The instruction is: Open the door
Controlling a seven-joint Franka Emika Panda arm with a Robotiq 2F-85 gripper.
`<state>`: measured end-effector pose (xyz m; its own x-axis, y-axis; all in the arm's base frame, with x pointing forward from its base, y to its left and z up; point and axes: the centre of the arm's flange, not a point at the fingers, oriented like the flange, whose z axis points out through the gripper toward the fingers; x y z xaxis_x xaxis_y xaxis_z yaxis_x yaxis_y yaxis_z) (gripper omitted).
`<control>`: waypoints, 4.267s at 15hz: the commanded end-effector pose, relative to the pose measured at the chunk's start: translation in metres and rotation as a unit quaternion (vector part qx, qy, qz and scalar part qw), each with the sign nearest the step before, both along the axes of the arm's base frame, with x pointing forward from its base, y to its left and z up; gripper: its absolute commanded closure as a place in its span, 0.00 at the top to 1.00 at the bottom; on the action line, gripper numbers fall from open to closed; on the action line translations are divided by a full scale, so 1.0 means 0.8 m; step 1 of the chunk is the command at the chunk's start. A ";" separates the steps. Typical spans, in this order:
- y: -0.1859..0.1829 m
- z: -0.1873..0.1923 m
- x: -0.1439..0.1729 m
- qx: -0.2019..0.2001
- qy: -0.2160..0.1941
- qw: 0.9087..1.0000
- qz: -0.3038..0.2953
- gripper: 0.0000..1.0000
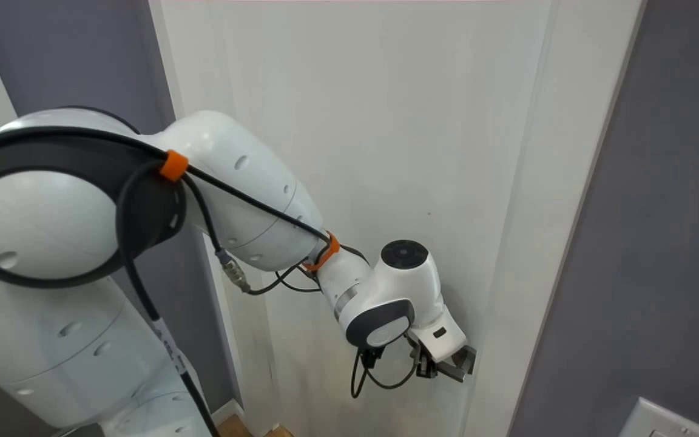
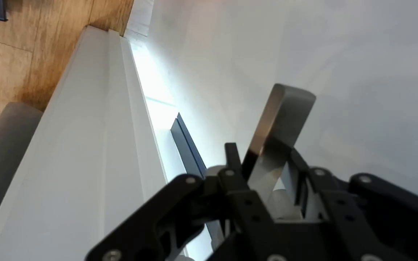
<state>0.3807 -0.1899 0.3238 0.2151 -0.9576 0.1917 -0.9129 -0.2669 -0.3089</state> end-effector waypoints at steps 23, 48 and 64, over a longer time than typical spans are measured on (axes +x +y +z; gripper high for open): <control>0.027 0.043 0.140 -0.057 -0.077 0.987 0.130 0.08; 0.083 0.110 0.152 -0.062 -0.153 0.949 0.268 1.00; 0.064 0.152 0.080 -0.055 -0.199 0.910 0.358 1.00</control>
